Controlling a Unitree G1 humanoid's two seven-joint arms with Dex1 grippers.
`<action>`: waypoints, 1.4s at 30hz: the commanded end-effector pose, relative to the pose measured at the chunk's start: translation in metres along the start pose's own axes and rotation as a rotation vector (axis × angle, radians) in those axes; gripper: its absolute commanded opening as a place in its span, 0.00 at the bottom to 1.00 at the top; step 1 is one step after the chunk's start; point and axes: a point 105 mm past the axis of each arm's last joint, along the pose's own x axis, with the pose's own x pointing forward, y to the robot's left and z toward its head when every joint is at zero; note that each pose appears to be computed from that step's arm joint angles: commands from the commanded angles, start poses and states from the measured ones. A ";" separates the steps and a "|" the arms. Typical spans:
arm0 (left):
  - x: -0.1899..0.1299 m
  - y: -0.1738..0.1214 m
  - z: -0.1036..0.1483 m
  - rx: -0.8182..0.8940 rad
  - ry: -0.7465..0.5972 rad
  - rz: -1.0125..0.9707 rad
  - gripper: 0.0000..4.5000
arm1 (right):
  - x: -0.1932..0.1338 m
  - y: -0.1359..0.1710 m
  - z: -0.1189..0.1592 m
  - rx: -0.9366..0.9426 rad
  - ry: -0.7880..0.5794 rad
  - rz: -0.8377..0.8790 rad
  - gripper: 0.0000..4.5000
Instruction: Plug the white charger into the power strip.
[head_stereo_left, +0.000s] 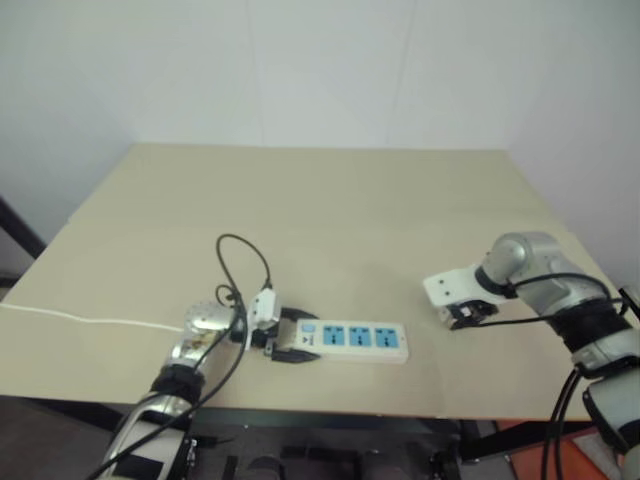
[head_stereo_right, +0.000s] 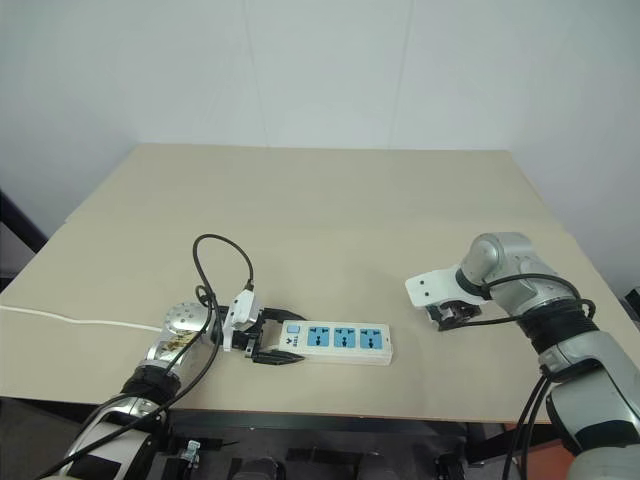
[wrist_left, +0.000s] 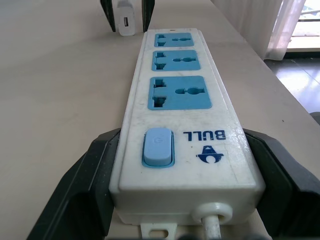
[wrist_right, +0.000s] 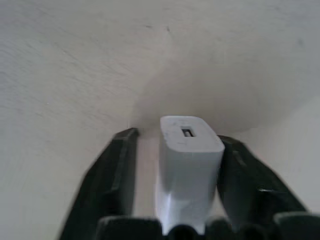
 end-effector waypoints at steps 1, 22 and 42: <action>0.008 -0.008 -0.007 -0.032 0.019 -0.038 0.73 | 0.000 -0.003 0.006 -0.028 -0.013 -0.029 0.26; 0.006 -0.009 -0.013 -0.064 0.032 0.001 0.73 | -0.071 -0.013 0.171 0.406 -1.326 -0.407 0.26; 0.006 -0.012 -0.013 -0.069 0.038 -0.007 0.73 | -0.006 0.004 0.185 0.484 -1.361 -0.262 0.26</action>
